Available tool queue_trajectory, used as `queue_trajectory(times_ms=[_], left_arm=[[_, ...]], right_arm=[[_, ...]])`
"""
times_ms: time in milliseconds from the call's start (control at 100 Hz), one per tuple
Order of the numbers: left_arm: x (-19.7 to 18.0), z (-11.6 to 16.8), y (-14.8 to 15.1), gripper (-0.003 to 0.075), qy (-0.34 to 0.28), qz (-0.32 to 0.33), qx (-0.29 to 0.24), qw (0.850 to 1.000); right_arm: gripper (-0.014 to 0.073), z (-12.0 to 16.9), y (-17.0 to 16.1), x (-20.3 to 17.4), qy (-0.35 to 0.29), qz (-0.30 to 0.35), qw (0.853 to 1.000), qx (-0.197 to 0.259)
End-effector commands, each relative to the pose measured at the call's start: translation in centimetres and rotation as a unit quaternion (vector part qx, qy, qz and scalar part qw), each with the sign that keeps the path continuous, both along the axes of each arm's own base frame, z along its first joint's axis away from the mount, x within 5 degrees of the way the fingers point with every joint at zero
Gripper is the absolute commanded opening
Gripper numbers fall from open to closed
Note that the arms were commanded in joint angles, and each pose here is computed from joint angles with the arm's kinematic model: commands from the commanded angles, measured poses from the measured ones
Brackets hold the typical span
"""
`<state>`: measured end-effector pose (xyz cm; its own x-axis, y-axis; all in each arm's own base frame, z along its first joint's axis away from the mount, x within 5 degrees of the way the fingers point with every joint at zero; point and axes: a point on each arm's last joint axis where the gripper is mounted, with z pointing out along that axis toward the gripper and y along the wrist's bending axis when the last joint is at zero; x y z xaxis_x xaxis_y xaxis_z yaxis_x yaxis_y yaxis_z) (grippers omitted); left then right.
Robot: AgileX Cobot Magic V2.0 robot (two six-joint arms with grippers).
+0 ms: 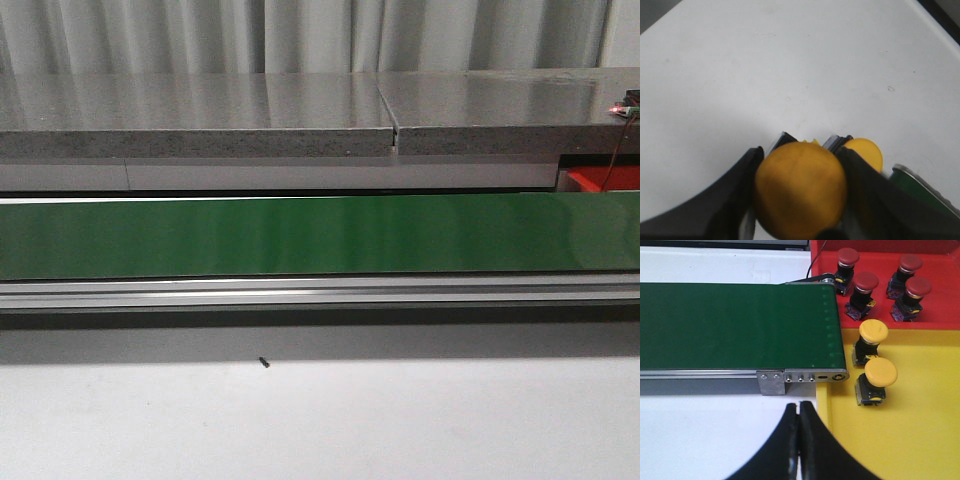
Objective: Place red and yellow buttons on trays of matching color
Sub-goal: 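Grasp a yellow button with the left gripper and lift it over the belt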
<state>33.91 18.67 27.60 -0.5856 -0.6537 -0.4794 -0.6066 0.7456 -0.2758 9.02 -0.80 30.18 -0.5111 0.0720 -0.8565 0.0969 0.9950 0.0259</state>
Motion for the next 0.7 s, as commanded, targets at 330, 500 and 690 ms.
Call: queue_trajectory(times_ms=[330, 500, 690], left_arm=[[-2.1, 2.9, -7.0, 0.0167, -0.045, -0.079, 0.029, 0.995], [-1.6, 1.8, -9.0, 0.0167, -0.038, -0.106, 0.025, 0.993], [-1.7, 0.6, -9.4, 0.0167, -0.033, -0.110, 0.025, 0.993]], right_arm=[[-0.0067, 1.3, 0.0, 0.3, -0.043, 0.001, 0.999, -0.006], [-0.0067, 1.3, 0.0, 0.3, -0.043, 0.001, 0.999, -0.006], [-0.0067, 1.3, 0.0, 0.3, -0.043, 0.001, 0.999, -0.006]])
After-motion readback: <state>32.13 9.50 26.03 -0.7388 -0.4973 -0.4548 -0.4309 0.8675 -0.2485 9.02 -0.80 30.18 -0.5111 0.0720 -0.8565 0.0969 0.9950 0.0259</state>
